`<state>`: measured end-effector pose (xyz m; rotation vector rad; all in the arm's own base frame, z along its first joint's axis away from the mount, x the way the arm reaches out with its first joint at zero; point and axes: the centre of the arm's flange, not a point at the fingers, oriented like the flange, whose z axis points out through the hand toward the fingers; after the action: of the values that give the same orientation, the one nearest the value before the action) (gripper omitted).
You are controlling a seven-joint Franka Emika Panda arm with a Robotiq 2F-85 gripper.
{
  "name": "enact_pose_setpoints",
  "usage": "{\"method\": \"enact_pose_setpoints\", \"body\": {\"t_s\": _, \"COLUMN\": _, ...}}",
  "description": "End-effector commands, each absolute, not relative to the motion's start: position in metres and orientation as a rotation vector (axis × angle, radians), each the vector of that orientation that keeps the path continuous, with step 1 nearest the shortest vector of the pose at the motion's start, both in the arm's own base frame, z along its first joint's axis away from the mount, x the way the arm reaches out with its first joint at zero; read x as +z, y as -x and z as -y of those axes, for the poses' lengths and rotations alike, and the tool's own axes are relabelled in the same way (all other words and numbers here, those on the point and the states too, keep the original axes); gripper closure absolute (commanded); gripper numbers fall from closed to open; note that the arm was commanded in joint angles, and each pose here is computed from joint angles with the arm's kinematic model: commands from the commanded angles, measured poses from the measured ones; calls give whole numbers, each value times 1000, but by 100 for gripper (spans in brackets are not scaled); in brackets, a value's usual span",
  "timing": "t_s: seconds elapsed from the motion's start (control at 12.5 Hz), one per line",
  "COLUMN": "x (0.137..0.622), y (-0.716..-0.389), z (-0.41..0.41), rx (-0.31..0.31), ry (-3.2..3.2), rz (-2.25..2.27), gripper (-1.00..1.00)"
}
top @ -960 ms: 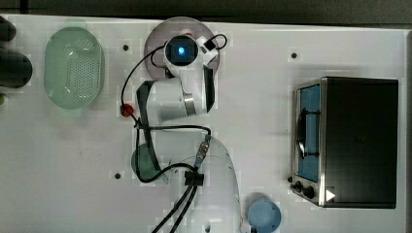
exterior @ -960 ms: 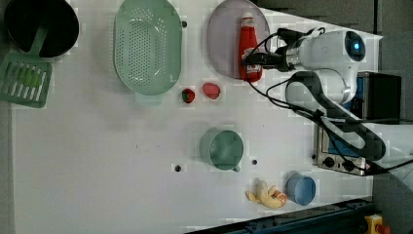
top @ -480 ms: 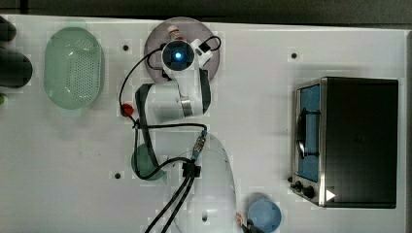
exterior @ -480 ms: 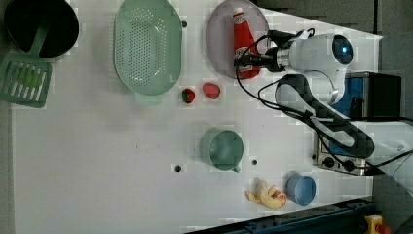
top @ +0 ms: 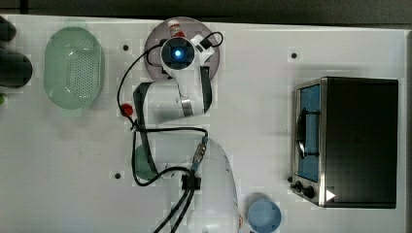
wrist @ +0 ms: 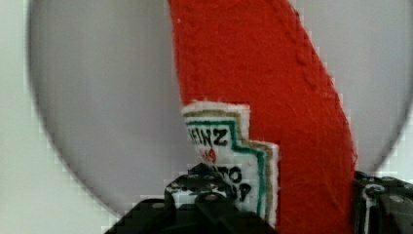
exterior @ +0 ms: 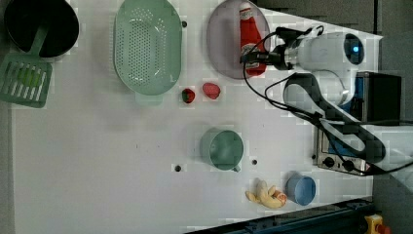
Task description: Pick ketchup from plate and place it on table.
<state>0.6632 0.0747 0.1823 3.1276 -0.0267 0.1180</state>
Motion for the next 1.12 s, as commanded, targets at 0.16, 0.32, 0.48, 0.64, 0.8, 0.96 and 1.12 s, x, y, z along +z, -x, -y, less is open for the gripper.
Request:
{"method": "enact_pose_setpoints", "body": {"t_s": 0.16, "x": 347, "y": -673, "z": -49, "rx": 280, "ry": -3078, "rz": 133, "gripper": -21}}
{"method": "enact_pose_setpoints", "body": {"t_s": 0.32, "x": 394, "y": -656, "z": -27, "rx": 201, "ry": -3049, "rz": 197, "gripper": -21}}
{"method": "enact_pose_setpoints", "body": {"t_s": 0.48, "x": 426, "y": -632, "z": -5, "rx": 97, "ry": -3059, "rz": 306, "gripper": -21}}
{"method": "enact_pose_setpoints", "body": {"t_s": 0.64, "x": 443, "y": -604, "z": 16, "rx": -19, "ry": -3091, "rz": 427, "gripper": -21}}
{"method": "enact_pose_setpoints", "body": {"t_s": 0.8, "x": 442, "y": -576, "z": 37, "rx": -128, "ry": -3093, "rz": 517, "gripper": -21}}
{"method": "enact_pose_setpoints", "body": {"t_s": 0.96, "x": 429, "y": -551, "z": 51, "rx": -180, "ry": -3077, "rz": 563, "gripper": -21}}
{"method": "enact_pose_setpoints", "body": {"t_s": 1.12, "x": 414, "y": -530, "z": 56, "rx": -178, "ry": -3068, "rz": 605, "gripper": -21}}
